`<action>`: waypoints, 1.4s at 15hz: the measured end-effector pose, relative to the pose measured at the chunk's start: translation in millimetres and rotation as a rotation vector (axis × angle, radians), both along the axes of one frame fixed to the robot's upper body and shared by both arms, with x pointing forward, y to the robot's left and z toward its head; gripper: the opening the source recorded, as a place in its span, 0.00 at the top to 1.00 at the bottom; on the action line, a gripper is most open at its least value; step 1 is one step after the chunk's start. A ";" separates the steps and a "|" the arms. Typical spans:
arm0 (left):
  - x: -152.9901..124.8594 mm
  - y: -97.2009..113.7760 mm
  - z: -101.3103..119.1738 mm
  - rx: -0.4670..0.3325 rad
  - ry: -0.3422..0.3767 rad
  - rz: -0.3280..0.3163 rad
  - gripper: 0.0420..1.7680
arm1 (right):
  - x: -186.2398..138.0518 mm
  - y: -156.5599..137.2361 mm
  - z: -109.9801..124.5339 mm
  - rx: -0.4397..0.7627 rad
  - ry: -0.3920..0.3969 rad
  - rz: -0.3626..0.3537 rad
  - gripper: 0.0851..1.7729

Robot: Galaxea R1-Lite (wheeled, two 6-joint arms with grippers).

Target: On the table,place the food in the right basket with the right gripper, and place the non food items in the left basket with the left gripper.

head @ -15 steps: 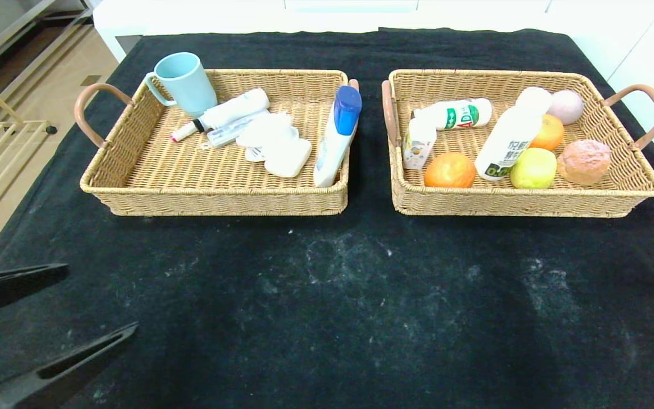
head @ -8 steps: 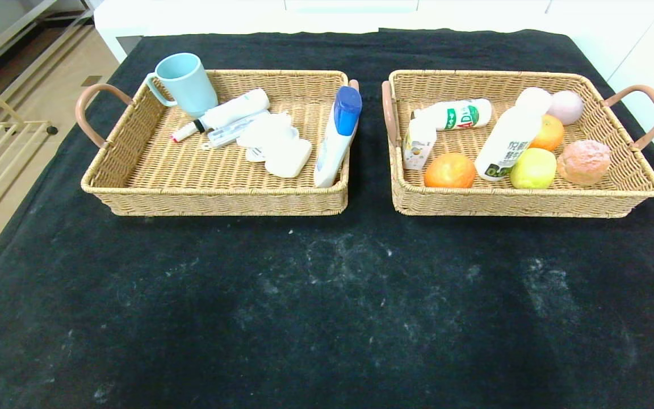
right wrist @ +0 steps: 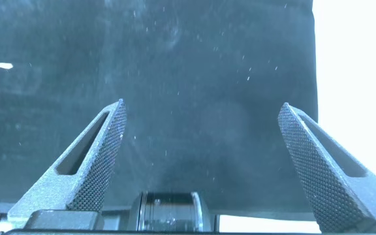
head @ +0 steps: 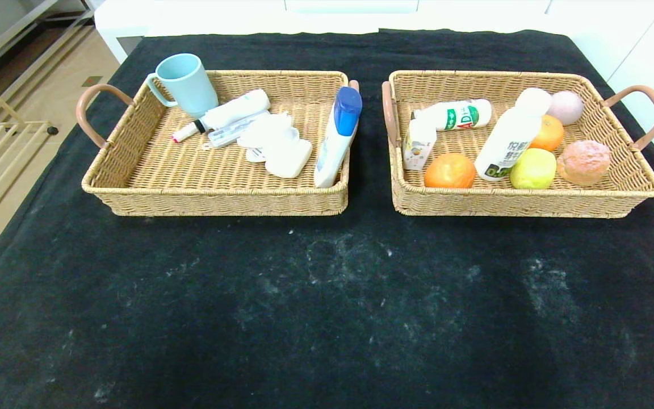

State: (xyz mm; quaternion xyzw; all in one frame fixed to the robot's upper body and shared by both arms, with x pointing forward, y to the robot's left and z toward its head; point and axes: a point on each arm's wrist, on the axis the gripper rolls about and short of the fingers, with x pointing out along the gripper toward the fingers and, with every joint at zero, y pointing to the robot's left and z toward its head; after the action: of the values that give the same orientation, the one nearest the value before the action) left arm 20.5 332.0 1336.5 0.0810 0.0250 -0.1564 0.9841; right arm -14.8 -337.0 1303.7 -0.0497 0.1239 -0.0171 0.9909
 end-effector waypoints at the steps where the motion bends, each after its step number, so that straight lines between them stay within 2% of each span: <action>1: -2.7 -3.6 1.3 -0.001 -0.014 -0.014 0.03 | -0.2 -0.2 -5.7 -0.001 0.004 0.002 0.04; 3: -6.4 -6.9 -6.6 -0.002 -0.020 -0.013 0.03 | -0.7 0.0 -15.8 0.002 0.008 0.005 0.04; 6: -13.2 -6.8 -33.7 0.000 -0.039 -0.037 0.03 | -3.6 0.5 -27.9 0.015 -0.015 0.042 0.04; 8: -12.0 -6.7 -56.1 0.000 -0.065 -0.050 0.03 | 0.3 0.8 -34.1 0.022 -0.095 0.069 0.04; 10: -1.0 -5.6 -71.5 -0.007 -0.128 -0.005 0.03 | 13.9 0.9 -36.9 0.082 -0.213 0.063 0.04; 13: 21.3 -4.5 -98.6 -0.010 -0.172 0.043 0.03 | 44.5 0.1 -58.2 0.111 -0.290 0.024 0.04; 15: 34.3 -4.2 -118.3 -0.011 -0.175 0.057 0.03 | 63.4 -0.4 -80.4 0.105 -0.300 -0.002 0.04; 17: 41.7 -3.3 -135.2 -0.045 -0.122 0.099 0.03 | 75.0 -0.6 -99.9 0.075 -0.289 -0.009 0.04; 19: 43.2 -3.0 -141.1 -0.071 -0.086 0.116 0.03 | 79.0 0.4 -112.2 0.067 -0.237 0.037 0.04; 21: 43.3 -1.6 -145.2 -0.070 -0.046 0.180 0.03 | 80.8 0.6 -118.1 0.057 -0.215 0.046 0.04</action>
State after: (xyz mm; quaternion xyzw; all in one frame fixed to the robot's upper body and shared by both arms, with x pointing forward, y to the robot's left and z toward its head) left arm 63.8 330.5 1191.4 0.0477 0.0040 -0.0662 0.9967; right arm 66.0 -336.4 1185.6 -0.0220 0.0162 0.0039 0.9996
